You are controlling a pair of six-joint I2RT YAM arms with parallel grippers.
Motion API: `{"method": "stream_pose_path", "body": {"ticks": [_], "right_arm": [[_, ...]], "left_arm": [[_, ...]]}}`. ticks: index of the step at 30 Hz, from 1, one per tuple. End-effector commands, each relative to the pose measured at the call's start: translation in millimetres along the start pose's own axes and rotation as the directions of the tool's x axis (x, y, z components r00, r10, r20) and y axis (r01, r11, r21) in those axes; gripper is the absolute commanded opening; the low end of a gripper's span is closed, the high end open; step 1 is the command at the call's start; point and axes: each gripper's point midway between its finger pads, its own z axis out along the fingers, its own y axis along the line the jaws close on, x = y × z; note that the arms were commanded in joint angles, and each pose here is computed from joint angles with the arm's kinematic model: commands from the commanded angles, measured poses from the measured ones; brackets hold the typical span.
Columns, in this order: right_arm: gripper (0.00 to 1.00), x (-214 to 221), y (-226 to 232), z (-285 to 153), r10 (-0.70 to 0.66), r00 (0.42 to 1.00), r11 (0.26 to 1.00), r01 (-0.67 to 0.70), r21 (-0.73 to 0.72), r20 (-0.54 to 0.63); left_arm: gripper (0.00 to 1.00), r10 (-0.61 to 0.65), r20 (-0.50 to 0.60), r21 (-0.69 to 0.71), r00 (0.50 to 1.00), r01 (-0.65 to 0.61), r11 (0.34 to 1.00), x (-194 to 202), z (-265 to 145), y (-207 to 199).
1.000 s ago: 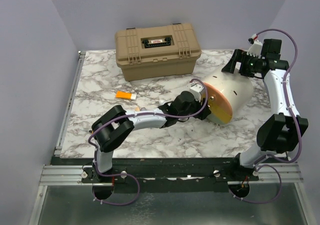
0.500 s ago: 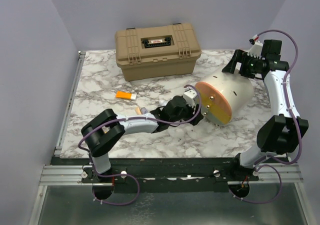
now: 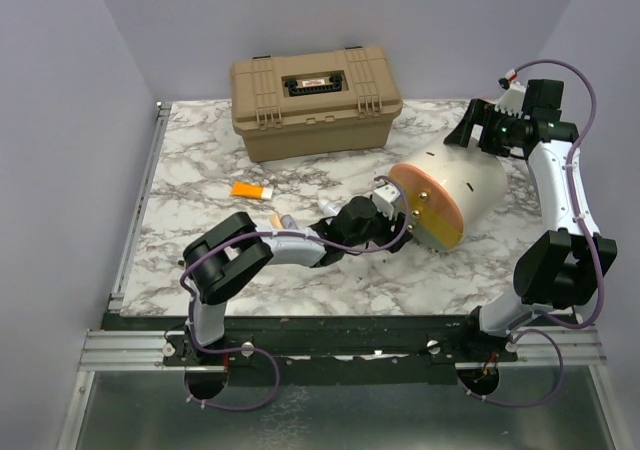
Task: Organize the makeup
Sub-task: Open the drawer in the storage box.
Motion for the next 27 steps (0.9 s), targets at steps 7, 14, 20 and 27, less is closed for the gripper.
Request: {"method": "stream_pose_path", "body": {"ticks": [7, 14, 20, 27], "right_arm": [[0.95, 14, 10, -4, 0.027, 0.998, 1.000, -0.027, -0.013, -0.057], [0.95, 12, 9, -6, 0.024, 0.998, 1.000, -0.024, -0.005, -0.053], [0.95, 12, 10, -6, 0.026, 0.998, 1.000, -0.026, -0.007, -0.054], [0.95, 15, 9, -6, 0.028, 0.998, 1.000, -0.029, -0.011, -0.059]], "left_arm": [[0.59, 0.049, 0.069, 0.090, 0.996, -0.055, 0.994, 4, 21, -8], [0.56, 0.042, 0.099, 0.055, 0.994, -0.047, 0.997, 3, 26, -1], [0.53, 0.008, 0.087, 0.080, 0.996, -0.015, 0.997, 8, 34, -4], [0.49, 0.013, 0.095, 0.047, 0.995, -0.018, 0.999, 8, 36, 3]]}}
